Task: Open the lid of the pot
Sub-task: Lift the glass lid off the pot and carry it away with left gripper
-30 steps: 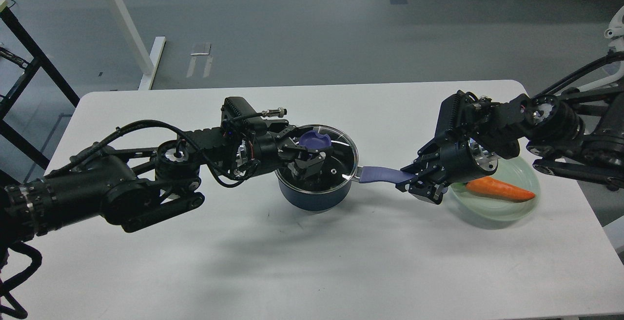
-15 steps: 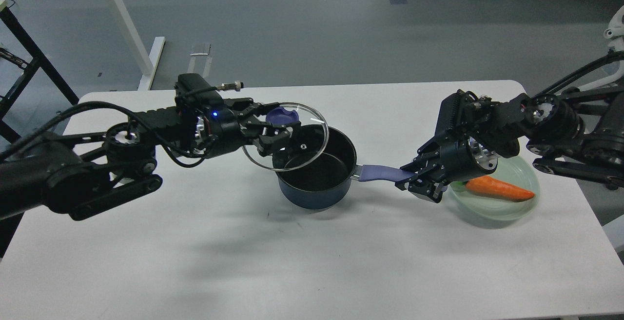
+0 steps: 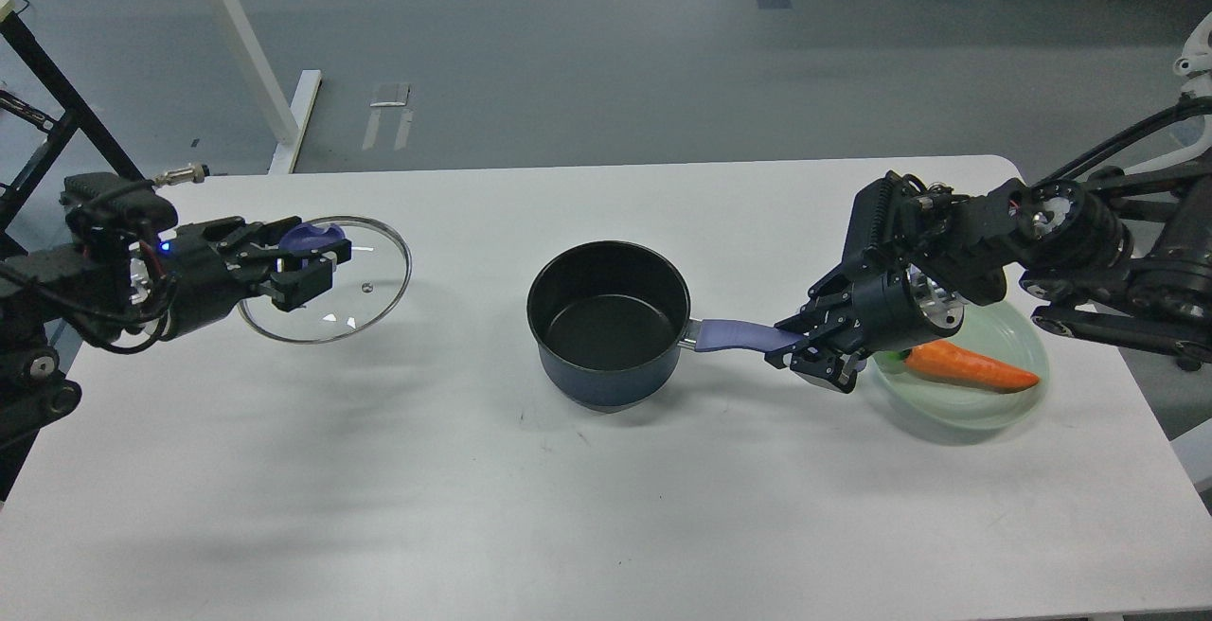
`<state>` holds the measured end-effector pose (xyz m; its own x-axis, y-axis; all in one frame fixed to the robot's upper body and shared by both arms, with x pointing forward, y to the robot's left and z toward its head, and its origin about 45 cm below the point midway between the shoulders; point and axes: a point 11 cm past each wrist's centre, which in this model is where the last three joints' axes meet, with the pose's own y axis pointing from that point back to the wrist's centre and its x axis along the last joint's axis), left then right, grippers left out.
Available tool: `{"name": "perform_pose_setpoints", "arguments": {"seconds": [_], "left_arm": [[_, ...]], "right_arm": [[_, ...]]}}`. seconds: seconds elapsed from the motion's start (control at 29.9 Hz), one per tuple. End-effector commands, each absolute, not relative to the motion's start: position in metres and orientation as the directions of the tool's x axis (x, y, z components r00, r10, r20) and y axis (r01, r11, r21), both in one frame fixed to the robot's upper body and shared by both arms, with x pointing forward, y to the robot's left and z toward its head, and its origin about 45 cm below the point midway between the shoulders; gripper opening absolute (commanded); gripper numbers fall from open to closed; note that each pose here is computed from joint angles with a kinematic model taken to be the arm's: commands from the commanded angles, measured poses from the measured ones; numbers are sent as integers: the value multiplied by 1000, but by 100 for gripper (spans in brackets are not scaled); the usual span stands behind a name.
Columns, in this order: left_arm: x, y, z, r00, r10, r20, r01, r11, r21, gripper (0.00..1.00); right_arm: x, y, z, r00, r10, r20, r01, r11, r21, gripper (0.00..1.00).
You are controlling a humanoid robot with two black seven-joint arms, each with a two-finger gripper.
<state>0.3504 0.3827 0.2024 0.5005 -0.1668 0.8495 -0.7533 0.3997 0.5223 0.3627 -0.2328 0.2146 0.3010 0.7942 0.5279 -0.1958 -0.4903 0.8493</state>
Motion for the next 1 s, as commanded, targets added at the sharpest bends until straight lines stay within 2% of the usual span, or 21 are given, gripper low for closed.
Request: {"name": "perform_pose_setpoints", "arguments": {"seconds": [0.0,0.33,0.53,0.57,0.74,0.8,0.87,0.97], "left_arm": [[340,407,181,521,-170,836,-766,339,546,48],[335,416,145,533,-217,818,-757,310,575,48],[337,417,141,532,-222,817,-757,307,577,52],[338,416,141,530,-222,819,-758,309,574,54],[339,415,143,509,-222,832,-770,316,555,76],[340,414,144,504,-222,835,-773,317,550,79],[339,414,143,504,-225,834,-770,320,552,83],[339,412,144,502,-223,835,-766,334,550,89]], "right_arm": [[362,-233,215,301,794,528,-195,-490,849,22],[362,-233,214,302,794,527,-194,-490,850,23],[362,-233,214,303,793,528,-194,-491,849,23],[362,-232,214,303,793,529,-194,-492,848,23],[362,-232,214,302,793,529,-195,-492,848,24],[363,-232,214,302,793,529,-196,-492,849,25],[363,-233,214,301,794,528,-197,-490,849,28],[364,-233,215,295,789,539,-204,-500,842,43]]}}
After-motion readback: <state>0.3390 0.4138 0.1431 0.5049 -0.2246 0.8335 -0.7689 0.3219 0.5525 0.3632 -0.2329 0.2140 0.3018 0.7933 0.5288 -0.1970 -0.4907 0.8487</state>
